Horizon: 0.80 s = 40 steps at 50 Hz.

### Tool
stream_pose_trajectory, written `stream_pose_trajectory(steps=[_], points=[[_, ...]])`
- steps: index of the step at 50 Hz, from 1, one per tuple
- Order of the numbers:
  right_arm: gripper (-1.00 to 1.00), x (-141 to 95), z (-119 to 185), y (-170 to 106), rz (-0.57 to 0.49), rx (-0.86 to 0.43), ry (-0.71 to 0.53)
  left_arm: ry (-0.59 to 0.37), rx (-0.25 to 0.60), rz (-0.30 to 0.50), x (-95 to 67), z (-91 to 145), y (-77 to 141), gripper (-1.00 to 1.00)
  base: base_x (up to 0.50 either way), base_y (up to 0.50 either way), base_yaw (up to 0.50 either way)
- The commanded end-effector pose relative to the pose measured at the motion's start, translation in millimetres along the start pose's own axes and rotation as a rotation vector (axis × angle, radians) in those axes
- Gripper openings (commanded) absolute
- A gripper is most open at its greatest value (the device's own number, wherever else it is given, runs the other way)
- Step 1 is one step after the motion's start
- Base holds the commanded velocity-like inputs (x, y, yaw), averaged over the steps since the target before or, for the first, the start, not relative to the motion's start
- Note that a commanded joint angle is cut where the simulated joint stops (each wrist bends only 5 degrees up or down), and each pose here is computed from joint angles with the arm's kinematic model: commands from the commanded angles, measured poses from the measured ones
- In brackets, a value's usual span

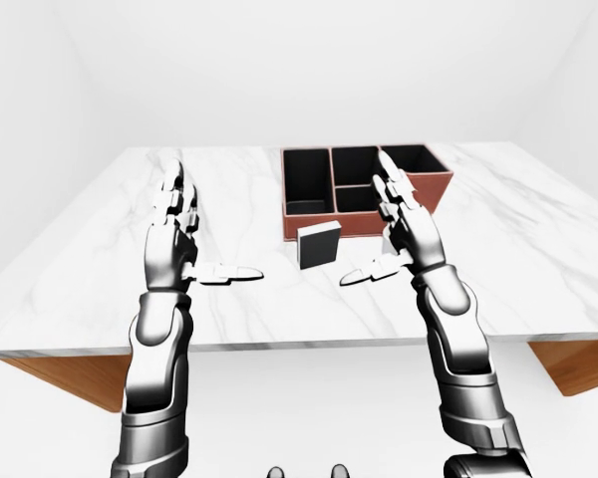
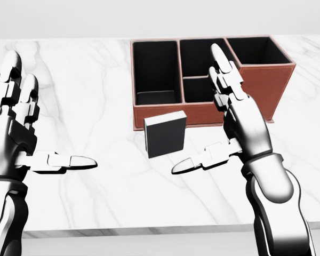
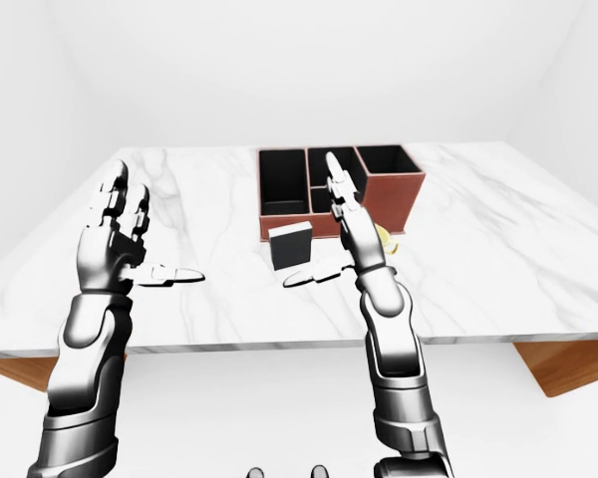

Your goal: Pick up the book and place it in the caddy.

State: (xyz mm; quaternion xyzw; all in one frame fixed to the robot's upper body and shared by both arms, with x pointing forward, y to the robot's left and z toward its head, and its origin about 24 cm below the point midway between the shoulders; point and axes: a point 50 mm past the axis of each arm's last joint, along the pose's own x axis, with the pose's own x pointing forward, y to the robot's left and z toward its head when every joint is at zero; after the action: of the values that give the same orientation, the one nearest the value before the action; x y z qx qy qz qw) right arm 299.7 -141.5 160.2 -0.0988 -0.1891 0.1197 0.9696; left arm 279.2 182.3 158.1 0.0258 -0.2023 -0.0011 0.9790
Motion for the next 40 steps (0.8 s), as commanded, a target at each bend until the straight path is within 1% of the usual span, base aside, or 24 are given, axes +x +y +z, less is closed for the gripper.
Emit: stream_pose_trajectory(steps=[1, 40], points=[[1.00, -2.2, -3.2, 2.9, 0.013, -0.012, 0.016, 0.005, -0.002, -0.005, -2.0, -1.1, -1.2, 1.00, 0.30, 0.00, 0.00], [1.00, -4.7, -9.9, 10.8, 0.053, -0.053, 0.054, 0.034, -0.006, -0.005, -3.1, -7.9, -1.3, 1.00, 0.29, 0.00, 0.00]])
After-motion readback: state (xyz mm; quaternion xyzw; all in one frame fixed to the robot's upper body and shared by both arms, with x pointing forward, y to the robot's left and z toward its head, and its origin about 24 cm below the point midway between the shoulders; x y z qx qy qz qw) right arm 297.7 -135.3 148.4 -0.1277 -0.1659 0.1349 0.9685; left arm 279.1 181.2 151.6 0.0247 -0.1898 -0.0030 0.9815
